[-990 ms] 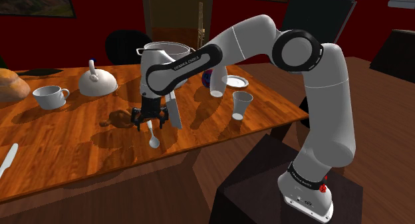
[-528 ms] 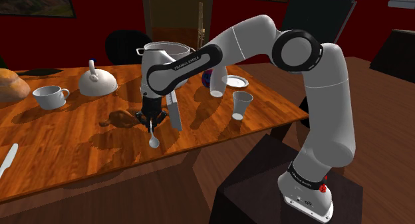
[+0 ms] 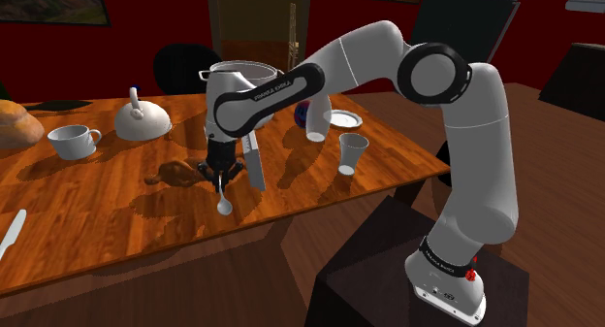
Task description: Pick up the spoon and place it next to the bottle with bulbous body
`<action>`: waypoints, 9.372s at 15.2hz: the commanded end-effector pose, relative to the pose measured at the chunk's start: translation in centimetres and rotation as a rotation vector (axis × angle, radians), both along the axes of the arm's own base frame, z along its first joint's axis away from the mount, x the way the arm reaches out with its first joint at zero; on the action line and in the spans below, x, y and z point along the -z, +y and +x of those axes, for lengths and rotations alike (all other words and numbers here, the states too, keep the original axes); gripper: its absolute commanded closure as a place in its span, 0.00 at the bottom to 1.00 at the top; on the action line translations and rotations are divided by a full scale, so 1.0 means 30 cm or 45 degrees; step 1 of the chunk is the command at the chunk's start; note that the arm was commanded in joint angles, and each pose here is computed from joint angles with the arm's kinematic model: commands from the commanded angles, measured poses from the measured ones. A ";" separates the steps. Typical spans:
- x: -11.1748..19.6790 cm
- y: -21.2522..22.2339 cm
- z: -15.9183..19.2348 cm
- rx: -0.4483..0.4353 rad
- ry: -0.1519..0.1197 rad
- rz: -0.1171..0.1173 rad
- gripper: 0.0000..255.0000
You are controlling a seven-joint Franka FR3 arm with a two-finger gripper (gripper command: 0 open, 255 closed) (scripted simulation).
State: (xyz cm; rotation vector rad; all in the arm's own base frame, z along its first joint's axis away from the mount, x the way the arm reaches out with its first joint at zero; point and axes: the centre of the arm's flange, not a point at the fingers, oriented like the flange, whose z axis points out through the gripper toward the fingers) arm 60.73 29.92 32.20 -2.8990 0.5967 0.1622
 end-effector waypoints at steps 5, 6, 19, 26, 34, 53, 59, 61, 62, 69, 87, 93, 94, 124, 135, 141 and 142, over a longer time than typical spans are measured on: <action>-0.099 0.000 0.001 0.001 0.000 0.000 1.00; -0.117 0.000 0.001 0.001 0.000 0.000 1.00; -0.346 0.000 0.001 0.001 0.000 0.000 1.00; -0.469 0.000 0.001 0.001 0.000 0.000 1.00; -0.610 0.000 0.001 0.001 0.000 0.000 1.00; -0.944 0.000 0.001 0.001 0.000 0.000 1.00; -1.050 0.000 0.001 0.001 0.000 -0.001 1.00; -1.062 -0.043 -0.010 0.001 0.000 -0.001 1.00; -1.062 -0.086 -0.021 0.001 0.000 0.000 1.00; -1.062 -0.384 -0.099 0.001 0.000 0.000 1.00; -1.063 -1.150 -0.298 0.001 0.000 0.000 1.00; -1.064 -1.406 -0.365 0.001 0.000 0.000 1.00; -1.064 -1.448 -0.376 0.001 0.000 0.000 1.00; -0.801 -2.094 -0.544 0.001 0.000 0.000 1.00; -0.607 -2.094 -0.544 0.001 0.000 0.000 1.00; -0.501 -2.094 -0.544 0.001 0.000 0.000 1.00; -0.484 -2.094 -0.544 0.001 0.000 0.000 1.00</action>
